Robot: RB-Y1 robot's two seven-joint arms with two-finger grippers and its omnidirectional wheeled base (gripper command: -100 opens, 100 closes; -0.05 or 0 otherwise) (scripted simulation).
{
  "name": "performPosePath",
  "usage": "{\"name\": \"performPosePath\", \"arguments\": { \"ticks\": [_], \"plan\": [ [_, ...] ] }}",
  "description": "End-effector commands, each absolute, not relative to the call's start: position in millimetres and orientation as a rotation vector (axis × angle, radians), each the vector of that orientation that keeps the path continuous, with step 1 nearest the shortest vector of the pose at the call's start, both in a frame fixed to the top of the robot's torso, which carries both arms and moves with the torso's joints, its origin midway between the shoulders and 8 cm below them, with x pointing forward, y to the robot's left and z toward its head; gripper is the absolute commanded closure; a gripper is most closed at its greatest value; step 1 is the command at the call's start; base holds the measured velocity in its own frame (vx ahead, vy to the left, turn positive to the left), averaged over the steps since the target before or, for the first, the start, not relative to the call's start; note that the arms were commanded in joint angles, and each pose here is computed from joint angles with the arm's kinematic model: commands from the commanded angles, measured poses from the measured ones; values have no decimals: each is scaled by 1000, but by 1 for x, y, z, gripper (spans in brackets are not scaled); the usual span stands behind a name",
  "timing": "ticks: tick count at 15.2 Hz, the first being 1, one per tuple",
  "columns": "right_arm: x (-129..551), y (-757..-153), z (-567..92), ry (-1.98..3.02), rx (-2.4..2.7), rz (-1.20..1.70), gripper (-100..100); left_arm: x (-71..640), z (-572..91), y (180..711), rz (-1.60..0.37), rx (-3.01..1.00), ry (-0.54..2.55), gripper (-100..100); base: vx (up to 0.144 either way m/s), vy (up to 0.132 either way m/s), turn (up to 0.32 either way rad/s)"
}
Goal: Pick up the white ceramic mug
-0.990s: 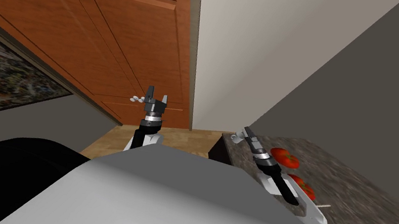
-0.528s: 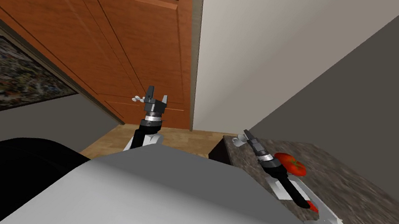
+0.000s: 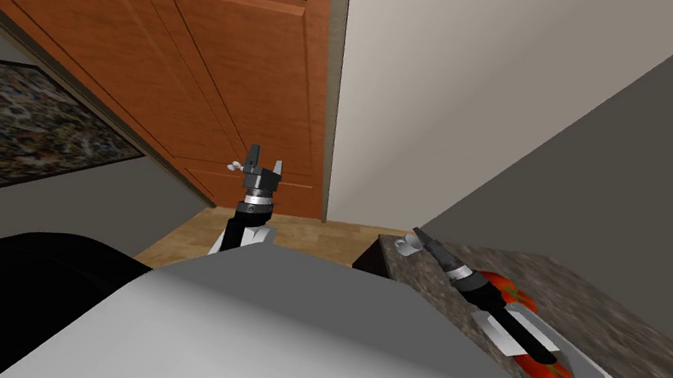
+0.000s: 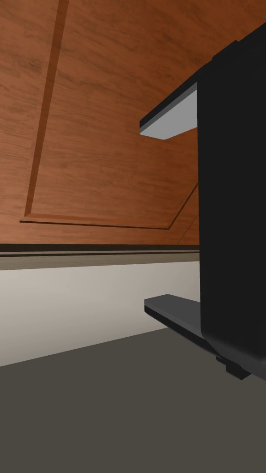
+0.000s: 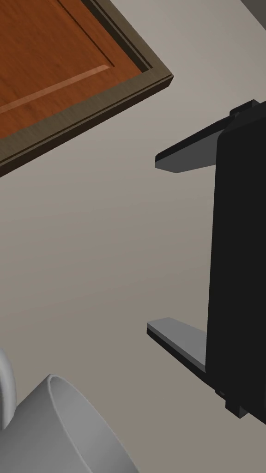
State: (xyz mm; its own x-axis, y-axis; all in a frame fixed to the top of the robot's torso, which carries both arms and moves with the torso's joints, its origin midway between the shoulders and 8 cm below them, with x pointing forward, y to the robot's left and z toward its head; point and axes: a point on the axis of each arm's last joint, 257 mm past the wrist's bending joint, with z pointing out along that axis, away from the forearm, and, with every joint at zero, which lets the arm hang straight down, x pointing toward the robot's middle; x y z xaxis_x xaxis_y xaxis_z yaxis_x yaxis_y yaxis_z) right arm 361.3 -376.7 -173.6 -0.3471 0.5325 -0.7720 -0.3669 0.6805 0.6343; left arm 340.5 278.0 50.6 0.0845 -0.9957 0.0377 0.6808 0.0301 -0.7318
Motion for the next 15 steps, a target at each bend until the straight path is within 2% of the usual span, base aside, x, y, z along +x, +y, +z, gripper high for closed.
{"name": "performPosePath", "arguments": {
  "ticks": [1, 15],
  "plan": [
    [360, -381, -178, 1728, 109, 906, -100, 341, 51, 278, -1410, -689, 580, 0, 35, -8, 33],
    [318, -472, -240, 2108, 0, 653, -100, 341, 51, 278, -1410, -689, 580, 0, 34, 6, 82]
  ]
}}
